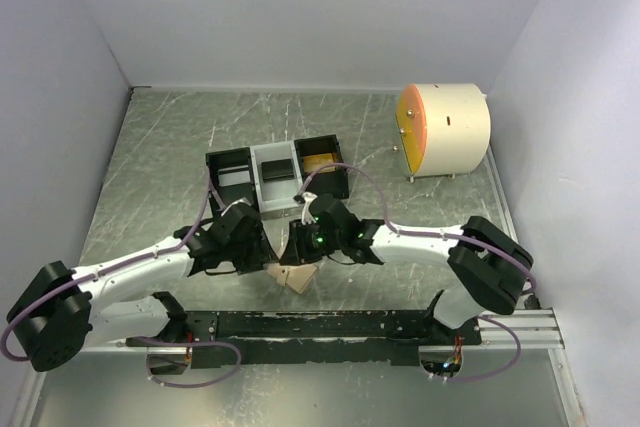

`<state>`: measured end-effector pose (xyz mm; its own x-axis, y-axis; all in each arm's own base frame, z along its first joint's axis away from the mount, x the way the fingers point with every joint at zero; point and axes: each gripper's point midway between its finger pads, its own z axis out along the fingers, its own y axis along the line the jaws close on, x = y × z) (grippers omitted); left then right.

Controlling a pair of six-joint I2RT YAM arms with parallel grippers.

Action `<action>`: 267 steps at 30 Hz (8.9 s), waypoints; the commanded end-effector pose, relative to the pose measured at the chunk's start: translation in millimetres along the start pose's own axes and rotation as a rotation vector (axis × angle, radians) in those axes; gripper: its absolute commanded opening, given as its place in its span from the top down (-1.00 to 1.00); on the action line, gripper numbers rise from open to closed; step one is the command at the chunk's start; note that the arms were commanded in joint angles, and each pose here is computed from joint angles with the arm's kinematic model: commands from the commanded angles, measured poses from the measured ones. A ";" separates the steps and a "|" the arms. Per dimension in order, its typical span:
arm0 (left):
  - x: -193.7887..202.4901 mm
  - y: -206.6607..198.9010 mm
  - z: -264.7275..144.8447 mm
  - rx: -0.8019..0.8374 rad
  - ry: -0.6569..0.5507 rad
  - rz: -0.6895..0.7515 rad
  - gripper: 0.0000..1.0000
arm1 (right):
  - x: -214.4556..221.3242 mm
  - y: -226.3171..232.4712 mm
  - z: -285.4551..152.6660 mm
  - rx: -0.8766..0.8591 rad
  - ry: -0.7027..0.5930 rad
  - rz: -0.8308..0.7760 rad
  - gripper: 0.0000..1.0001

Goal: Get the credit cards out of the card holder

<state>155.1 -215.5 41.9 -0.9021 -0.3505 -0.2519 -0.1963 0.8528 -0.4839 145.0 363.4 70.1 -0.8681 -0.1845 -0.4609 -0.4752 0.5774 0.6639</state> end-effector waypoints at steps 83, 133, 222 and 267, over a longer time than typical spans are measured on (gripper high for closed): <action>64.7 -14.1 -2.6 -0.263 0.120 -0.217 0.63 | -9.6 -74.1 -25.7 0.216 -0.018 0.108 0.29; 7.1 -172.4 -1.3 0.169 -0.071 0.566 0.86 | -2.0 -119.9 -71.5 0.376 -0.219 0.345 0.06; -11.7 -5.9 -21.0 0.079 -0.206 -0.037 -0.04 | 14.5 -70.6 23.8 0.187 0.085 0.187 0.32; -6.3 -14.0 -4.2 0.028 -0.118 0.071 0.84 | -17.2 -101.9 -39.9 0.222 -0.048 0.323 0.19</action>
<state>160.0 -216.6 44.6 -0.8555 -0.3421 -0.3887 -0.1381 0.8743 -0.4654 201.9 281.5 40.2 -0.9568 0.0496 -0.2863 -0.1587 0.7362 0.6579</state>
